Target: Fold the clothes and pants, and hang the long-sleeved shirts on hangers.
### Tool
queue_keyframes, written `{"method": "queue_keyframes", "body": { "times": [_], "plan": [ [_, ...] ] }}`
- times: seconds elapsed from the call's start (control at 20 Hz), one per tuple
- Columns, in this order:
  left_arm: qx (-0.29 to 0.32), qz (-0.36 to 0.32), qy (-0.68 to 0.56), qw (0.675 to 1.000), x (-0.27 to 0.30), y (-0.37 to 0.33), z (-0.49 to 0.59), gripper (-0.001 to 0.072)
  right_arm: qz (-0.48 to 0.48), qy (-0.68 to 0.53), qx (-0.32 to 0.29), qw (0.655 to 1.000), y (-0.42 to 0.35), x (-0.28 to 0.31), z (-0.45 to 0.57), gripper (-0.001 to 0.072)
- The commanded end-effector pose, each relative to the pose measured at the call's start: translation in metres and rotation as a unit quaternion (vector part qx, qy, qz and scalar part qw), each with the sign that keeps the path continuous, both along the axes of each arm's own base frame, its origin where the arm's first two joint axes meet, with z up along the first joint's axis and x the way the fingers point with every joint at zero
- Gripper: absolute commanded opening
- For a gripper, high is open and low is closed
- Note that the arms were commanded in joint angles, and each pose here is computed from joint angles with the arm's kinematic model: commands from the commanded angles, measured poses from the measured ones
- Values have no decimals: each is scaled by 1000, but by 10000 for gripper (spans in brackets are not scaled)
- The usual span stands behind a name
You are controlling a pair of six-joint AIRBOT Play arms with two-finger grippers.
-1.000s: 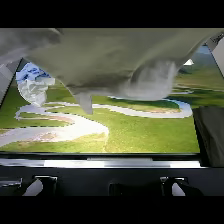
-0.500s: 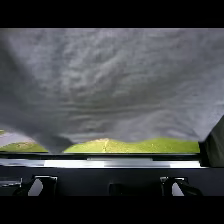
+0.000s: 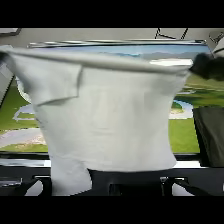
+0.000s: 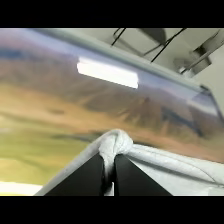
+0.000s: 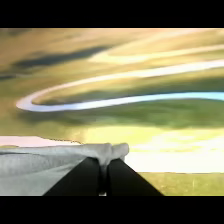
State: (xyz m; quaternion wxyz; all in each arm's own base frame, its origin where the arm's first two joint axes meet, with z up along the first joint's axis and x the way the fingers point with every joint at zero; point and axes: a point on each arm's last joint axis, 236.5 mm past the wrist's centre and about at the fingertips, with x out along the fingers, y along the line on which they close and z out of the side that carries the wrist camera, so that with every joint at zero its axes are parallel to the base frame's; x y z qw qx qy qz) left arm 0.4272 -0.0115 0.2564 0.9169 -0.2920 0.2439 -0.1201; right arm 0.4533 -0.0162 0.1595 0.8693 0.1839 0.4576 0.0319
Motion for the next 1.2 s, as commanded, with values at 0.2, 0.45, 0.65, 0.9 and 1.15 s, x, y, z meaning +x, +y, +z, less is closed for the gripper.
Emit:
{"method": "queue_keyframes", "body": {
  "times": [0.2,0.45,0.65,0.9,1.15],
  "plan": [
    [-114,118,147,975,98,6,-235,29,-121,0,140,983,33,116,-155,39],
    [-71,138,110,982,142,12,-249,29,-181,-135,121,967,-4,161,-118,39],
    [-56,137,104,983,149,-11,-260,29,-157,-92,85,980,-6,149,-144,39],
    [16,-15,76,997,115,-29,-199,28,-147,-15,97,984,-25,104,-134,39],
    [21,-117,334,935,-8,-30,-275,28,-28,218,49,974,0,-11,-183,39]
  ]
}}
